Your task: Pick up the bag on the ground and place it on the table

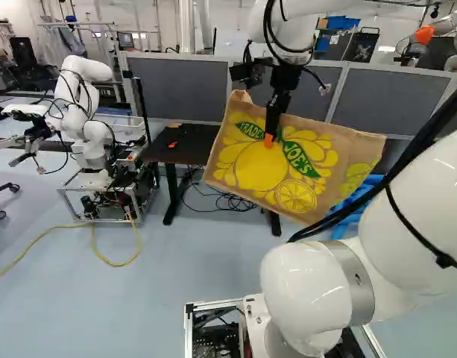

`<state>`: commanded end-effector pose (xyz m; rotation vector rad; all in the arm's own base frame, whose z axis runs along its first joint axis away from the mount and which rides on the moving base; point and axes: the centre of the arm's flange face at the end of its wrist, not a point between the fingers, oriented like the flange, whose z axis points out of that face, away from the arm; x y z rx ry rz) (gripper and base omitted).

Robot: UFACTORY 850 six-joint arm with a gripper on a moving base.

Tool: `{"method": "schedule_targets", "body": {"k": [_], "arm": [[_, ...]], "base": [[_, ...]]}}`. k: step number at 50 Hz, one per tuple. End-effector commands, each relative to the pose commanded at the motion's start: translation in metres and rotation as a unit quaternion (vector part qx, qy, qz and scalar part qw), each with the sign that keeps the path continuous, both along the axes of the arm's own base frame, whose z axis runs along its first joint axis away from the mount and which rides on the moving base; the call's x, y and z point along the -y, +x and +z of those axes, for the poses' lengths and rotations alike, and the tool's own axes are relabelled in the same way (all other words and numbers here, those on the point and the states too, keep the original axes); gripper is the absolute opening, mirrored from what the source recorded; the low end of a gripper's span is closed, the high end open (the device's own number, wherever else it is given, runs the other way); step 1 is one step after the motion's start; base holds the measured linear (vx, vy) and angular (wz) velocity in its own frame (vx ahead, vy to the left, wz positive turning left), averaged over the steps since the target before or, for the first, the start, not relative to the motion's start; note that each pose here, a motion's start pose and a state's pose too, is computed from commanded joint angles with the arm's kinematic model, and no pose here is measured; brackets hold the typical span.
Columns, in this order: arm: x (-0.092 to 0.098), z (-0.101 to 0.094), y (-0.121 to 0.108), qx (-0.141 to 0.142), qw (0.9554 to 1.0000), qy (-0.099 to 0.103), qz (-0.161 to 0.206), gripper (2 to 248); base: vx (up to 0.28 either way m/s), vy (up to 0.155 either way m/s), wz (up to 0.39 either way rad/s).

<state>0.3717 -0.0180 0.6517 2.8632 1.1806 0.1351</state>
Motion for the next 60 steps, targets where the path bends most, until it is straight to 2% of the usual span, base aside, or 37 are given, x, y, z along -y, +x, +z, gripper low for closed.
{"method": "schedule_targets", "body": {"k": [31,60], "arm": [[0.0000,0.0000,0.0000,0.000,1.0000,0.000,0.000,21],[0.0000,0.0000,0.0000,0.000,1.0000,0.000,0.000,21]], "base": [[0.150,0.064,-0.021],[0.159,0.055,-0.174]]}}
